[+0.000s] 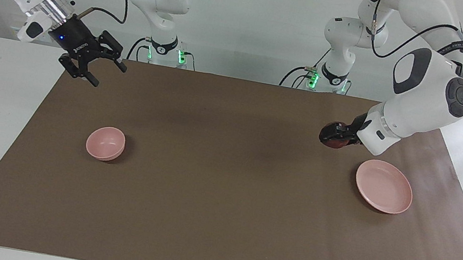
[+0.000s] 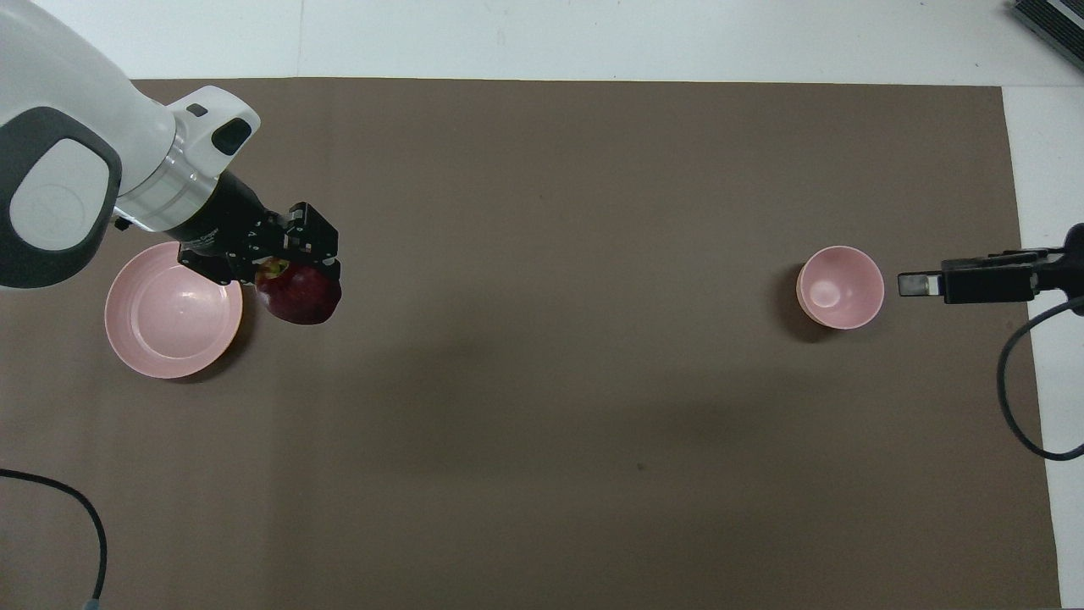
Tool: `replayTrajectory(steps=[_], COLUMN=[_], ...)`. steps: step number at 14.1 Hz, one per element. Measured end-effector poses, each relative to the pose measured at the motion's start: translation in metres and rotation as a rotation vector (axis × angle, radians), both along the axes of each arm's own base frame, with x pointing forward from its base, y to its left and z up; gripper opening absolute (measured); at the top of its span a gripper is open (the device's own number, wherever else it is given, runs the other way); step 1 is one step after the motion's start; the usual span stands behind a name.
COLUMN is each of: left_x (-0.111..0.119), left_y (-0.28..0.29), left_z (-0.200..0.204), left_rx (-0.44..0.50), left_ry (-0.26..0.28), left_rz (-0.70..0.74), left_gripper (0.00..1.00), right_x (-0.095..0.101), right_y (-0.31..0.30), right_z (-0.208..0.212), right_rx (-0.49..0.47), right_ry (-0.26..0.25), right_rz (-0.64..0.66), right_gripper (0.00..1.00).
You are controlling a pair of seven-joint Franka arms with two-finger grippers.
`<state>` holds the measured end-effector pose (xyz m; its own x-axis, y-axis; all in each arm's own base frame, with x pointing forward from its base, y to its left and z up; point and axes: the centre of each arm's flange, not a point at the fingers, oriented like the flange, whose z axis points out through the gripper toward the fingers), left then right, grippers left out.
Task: Move apple from plate to bowl
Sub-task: 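Lift the apple with the left gripper while the right gripper advances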
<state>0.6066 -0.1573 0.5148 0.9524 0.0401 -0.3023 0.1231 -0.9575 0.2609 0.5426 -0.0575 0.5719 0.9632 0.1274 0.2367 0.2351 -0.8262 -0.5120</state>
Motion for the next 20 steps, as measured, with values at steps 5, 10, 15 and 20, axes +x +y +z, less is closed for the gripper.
replayTrajectory(steps=[5,10,15,20], left_x=[-0.015,-0.031,-0.046,-0.056], left_y=[-0.047,-0.096,-0.167,-0.227], left_z=[-0.009,-0.039,-0.032,-0.042], left_rx=[-0.144,-0.300,-0.461,-0.628], left_ry=[0.175,0.403,0.534,0.700], left_rz=[0.164,0.337,0.455,0.559], left_gripper=[0.76,0.76,0.76,0.76], right_x=[0.003,-0.003,0.001,0.004], right_y=[0.003,0.017,0.029,0.067], right_z=[-0.011,-0.015,-0.044,-0.051], right_rx=[0.068,0.195,0.325,0.342], right_ry=[-0.021,-0.054,-0.017,0.009], right_rz=[-0.035,0.084,0.062,0.121], right_gripper=[1.00,1.00,1.00,1.00])
